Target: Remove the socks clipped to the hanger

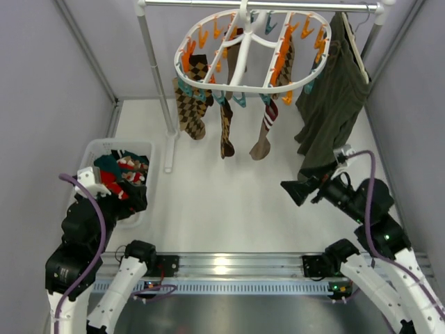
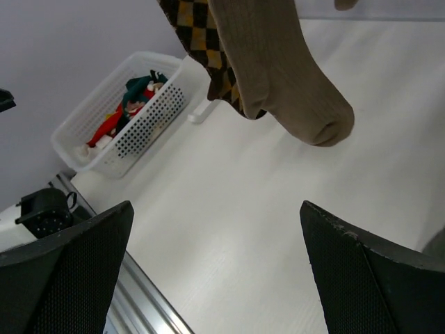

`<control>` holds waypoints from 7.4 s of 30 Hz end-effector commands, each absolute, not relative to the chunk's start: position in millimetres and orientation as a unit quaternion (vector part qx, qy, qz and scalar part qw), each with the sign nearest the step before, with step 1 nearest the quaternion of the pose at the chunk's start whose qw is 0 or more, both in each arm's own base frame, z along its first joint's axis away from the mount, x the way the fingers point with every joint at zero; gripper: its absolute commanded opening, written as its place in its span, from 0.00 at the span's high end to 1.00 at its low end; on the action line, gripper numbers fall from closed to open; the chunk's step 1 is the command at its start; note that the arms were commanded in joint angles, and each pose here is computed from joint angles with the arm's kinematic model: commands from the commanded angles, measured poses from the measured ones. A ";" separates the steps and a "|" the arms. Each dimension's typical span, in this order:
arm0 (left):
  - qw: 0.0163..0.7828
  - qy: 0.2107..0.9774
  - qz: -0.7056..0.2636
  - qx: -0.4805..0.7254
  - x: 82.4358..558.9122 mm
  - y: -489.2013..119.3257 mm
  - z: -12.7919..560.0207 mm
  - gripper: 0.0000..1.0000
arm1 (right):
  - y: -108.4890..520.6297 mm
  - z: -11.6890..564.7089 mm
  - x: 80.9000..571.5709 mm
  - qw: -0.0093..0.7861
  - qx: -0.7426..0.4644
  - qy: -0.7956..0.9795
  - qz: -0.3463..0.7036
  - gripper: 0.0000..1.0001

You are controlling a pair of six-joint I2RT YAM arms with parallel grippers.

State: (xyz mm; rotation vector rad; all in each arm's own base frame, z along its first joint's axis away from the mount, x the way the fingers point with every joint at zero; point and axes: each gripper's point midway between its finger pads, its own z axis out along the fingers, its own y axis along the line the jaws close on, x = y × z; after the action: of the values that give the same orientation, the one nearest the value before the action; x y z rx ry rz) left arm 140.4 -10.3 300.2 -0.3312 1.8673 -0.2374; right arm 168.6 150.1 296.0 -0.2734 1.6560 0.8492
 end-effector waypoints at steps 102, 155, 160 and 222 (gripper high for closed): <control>0.679 0.623 -0.378 0.091 287.3 -338.2 470.3 0.18 | 312.6 296.1 207.9 0.681 -0.158 0.640 0.320 1.00; 0.742 0.606 -0.271 0.095 327.9 -336.4 488.9 0.63 | 304.2 282.0 199.1 0.673 -0.186 0.642 0.317 1.00; 0.744 0.606 -0.266 0.091 328.8 -334.4 490.4 0.82 | 302.5 278.2 199.4 0.672 -0.185 0.644 0.314 1.00; 0.672 0.710 -0.012 -0.213 164.0 39.3 447.6 0.01 | 669.6 305.6 201.5 0.529 -0.430 0.534 0.500 1.00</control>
State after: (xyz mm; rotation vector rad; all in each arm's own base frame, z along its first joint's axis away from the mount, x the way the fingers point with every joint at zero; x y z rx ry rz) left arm 166.7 29.3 444.9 -0.5101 1.5939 -0.1059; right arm 200.7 651.0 280.5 -0.9993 1.3958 1.1721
